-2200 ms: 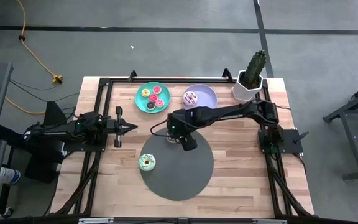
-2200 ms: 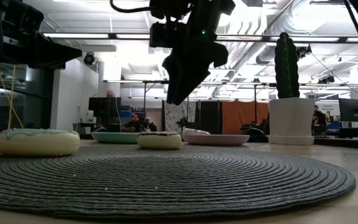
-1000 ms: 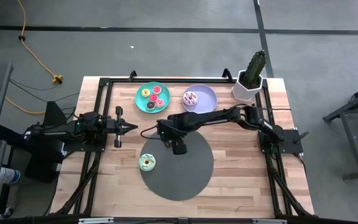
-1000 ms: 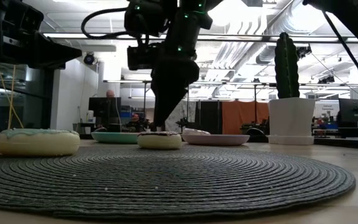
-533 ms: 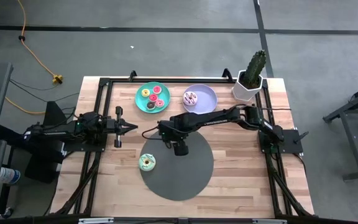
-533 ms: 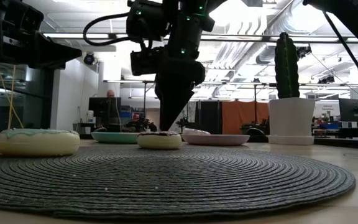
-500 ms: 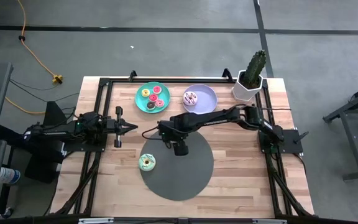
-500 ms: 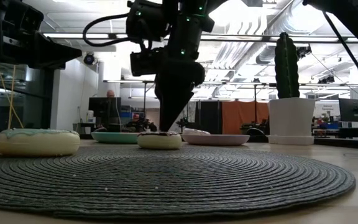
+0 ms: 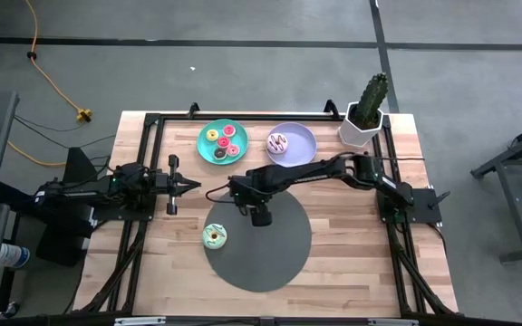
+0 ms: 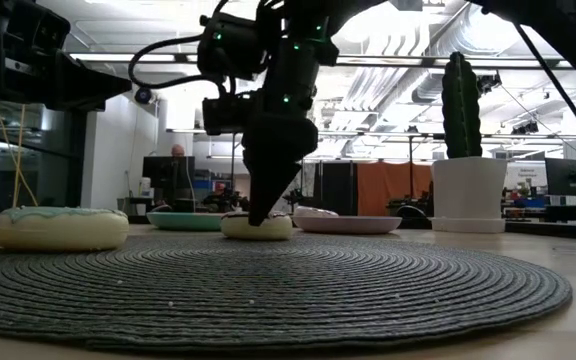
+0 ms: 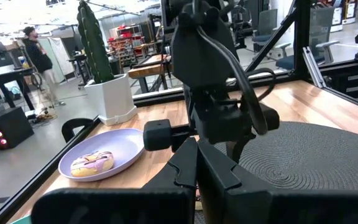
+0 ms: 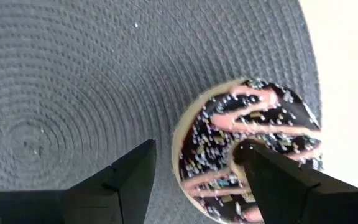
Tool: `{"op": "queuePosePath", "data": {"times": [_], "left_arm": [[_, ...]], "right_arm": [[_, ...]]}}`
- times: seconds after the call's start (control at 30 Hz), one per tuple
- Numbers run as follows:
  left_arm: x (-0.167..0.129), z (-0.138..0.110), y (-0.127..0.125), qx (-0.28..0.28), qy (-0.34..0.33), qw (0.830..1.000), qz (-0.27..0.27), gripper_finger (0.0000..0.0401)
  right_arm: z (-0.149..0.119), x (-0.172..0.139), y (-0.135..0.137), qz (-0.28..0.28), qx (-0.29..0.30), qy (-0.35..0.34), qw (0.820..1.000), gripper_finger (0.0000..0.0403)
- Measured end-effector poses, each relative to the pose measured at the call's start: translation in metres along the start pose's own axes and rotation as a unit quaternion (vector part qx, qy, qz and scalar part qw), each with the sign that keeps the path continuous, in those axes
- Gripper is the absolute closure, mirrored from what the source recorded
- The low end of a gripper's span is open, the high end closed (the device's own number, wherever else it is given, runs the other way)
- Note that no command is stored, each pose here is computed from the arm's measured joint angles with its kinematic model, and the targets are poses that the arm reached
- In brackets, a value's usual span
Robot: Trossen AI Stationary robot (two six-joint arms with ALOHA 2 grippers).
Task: Pick & Place donuts
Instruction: Put the large black donut on the purple plate
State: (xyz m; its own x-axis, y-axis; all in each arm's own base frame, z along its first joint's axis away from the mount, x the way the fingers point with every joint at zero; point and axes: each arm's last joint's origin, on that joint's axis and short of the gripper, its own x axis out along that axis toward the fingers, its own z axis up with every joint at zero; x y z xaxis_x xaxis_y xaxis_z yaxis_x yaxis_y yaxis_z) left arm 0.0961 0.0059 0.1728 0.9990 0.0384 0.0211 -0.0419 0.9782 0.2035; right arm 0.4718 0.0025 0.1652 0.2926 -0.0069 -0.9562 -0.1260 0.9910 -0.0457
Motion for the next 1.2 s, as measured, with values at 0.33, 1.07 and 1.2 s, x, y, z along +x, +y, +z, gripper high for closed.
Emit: {"op": "queuePosePath", "data": {"times": [0.33, 1.07, 1.2], "left_arm": [[0.000, 0.000, 0.000, 0.000, 0.000, 1.000, 0.000, 0.0401], [0.000, 0.000, 0.000, 0.000, 0.000, 1.000, 0.000, 0.0401], [0.000, 0.000, 0.000, 0.000, 0.000, 1.000, 0.000, 0.0401]], "right_arm": [[-0.001, 0.007, -0.003, 0.012, 0.016, 0.002, 1.000, 0.0173], [-0.003, 0.018, -0.005, 0.020, 0.032, 0.014, 0.999, 0.0221], [-0.003, 0.018, -0.004, 0.020, 0.032, 0.015, 0.999, 0.0235]]}}
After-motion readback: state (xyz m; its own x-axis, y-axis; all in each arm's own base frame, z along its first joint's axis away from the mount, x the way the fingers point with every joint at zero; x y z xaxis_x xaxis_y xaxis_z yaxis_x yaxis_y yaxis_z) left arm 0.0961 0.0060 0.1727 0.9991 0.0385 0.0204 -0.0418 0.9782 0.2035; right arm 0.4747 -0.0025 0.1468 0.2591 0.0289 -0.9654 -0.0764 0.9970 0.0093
